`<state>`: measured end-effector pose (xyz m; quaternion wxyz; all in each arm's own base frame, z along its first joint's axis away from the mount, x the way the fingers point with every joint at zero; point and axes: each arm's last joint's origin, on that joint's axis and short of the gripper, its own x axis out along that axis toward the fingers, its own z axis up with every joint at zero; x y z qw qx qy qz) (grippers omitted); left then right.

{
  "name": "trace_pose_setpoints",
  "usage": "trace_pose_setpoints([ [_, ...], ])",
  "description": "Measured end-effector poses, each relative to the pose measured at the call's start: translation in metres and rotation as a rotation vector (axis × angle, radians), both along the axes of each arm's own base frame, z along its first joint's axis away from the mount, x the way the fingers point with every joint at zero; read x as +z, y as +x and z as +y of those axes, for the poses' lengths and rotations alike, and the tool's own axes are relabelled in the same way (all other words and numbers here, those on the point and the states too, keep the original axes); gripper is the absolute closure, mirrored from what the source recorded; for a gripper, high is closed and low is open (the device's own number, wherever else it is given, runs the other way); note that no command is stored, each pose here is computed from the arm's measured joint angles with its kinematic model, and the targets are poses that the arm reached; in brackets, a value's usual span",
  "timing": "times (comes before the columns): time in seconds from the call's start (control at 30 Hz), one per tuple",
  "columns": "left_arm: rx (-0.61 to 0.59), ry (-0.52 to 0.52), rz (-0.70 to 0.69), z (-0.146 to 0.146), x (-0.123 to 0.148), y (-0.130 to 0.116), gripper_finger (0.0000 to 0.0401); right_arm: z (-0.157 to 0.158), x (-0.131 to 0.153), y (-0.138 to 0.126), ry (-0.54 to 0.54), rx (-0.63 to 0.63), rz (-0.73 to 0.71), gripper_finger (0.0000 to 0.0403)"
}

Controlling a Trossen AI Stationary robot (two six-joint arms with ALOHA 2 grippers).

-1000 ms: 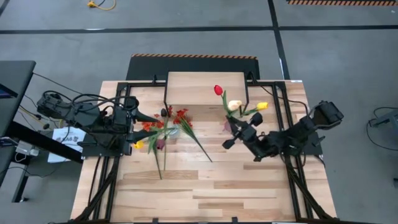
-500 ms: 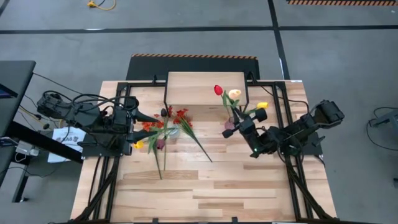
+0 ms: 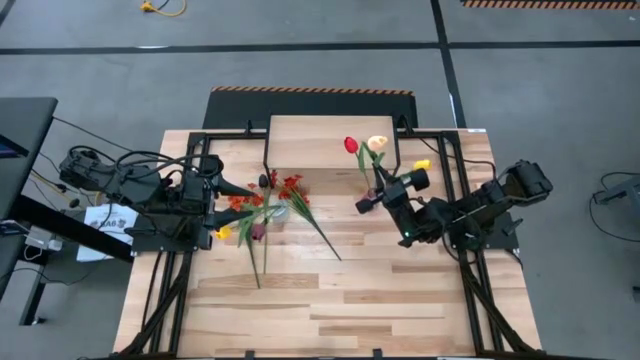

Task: Pick and place flowers into a vace then onto a shelf
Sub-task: Put the white flower into the purple vase

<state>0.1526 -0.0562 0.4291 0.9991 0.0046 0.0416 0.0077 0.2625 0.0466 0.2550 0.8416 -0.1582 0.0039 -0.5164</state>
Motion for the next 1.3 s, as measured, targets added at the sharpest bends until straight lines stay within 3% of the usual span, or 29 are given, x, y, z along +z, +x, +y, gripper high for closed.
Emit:
trace_pose_setpoints([
  [1.3, -0.015, -0.014, 0.001, -0.0005, -0.0001, 0.0000, 0.0218, -0.0008, -0.0073, 0.0049, -0.005, -0.003, 0.065, 0.0403],
])
